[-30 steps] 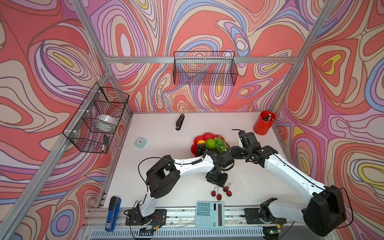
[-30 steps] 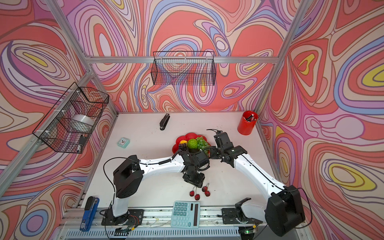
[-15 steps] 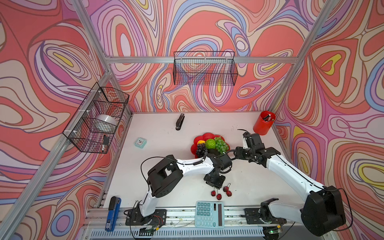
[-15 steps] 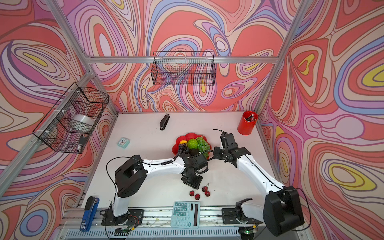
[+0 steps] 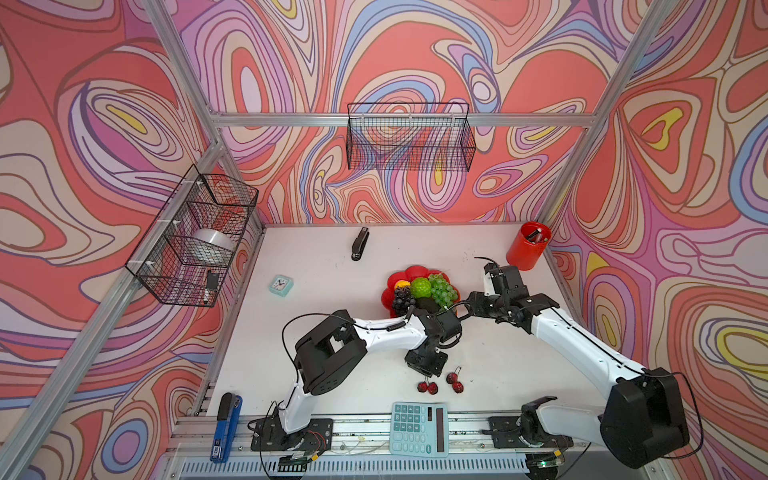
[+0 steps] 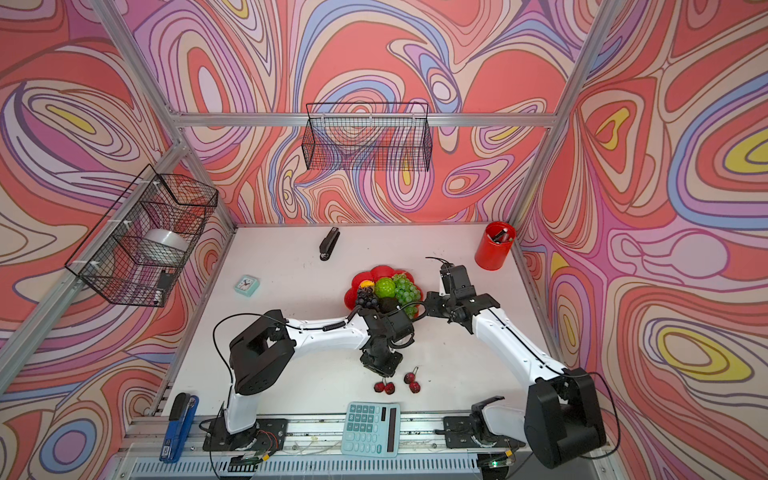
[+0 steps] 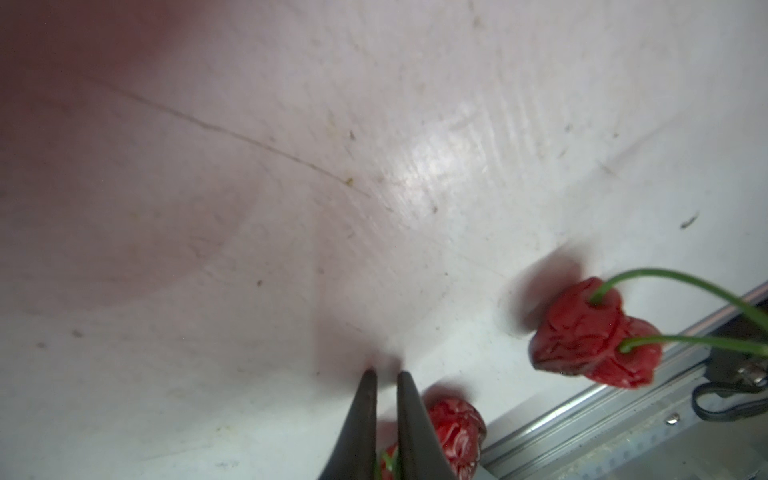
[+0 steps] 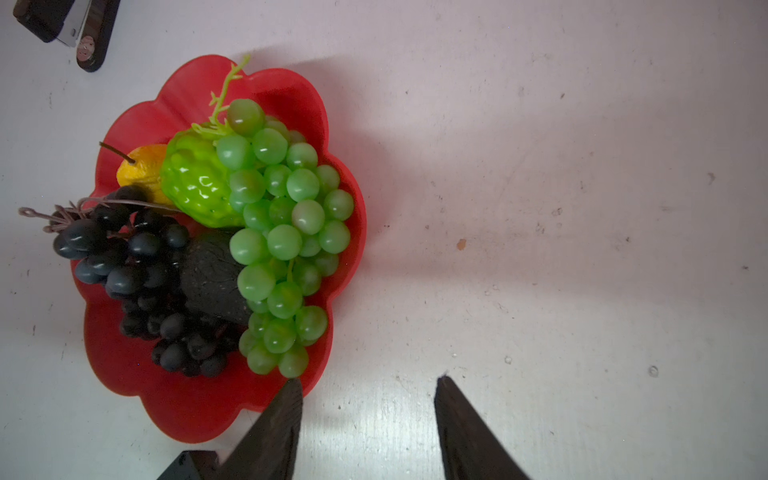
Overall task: Place and organize the fake fruits in the fruit bowl
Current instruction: 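Lift the cherry pair with the left gripper and carry it over the bowl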
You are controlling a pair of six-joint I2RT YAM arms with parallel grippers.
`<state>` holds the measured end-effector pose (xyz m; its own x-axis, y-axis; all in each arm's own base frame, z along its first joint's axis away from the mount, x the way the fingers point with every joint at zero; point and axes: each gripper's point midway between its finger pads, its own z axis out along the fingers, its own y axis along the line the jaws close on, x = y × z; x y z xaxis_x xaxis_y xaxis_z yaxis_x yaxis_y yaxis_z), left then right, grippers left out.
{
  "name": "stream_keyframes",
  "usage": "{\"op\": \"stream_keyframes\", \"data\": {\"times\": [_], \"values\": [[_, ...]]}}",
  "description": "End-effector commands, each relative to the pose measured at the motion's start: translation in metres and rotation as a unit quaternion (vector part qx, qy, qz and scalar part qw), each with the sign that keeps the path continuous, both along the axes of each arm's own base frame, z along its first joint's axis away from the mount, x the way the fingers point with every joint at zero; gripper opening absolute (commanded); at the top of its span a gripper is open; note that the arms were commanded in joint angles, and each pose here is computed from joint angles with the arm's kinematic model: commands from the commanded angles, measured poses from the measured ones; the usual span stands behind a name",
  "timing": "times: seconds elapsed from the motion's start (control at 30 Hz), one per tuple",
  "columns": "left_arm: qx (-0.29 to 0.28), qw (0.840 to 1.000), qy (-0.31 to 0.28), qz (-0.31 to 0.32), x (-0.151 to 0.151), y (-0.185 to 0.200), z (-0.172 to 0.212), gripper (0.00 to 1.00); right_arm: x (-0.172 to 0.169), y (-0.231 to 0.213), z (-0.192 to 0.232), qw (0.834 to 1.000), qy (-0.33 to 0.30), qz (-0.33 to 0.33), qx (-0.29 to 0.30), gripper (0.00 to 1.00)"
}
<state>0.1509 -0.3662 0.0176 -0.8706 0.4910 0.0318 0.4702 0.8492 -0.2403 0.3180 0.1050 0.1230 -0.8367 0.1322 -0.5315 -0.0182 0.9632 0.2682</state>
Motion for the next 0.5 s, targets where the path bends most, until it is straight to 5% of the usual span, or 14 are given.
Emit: {"op": "stream_keyframes", "data": {"times": [0.0, 0.47], "values": [[0.010, 1.000, -0.004, -0.001, -0.002, 0.009, 0.001, 0.03, 0.005, 0.011, 0.001, 1.000, -0.006, 0.016, 0.019, 0.54], [-0.035, 0.997, -0.057, 0.029, 0.025, 0.032, 0.066, 0.00, 0.017, 0.017, 0.007, 0.999, -0.009, 0.029, 0.022, 0.53]]}}
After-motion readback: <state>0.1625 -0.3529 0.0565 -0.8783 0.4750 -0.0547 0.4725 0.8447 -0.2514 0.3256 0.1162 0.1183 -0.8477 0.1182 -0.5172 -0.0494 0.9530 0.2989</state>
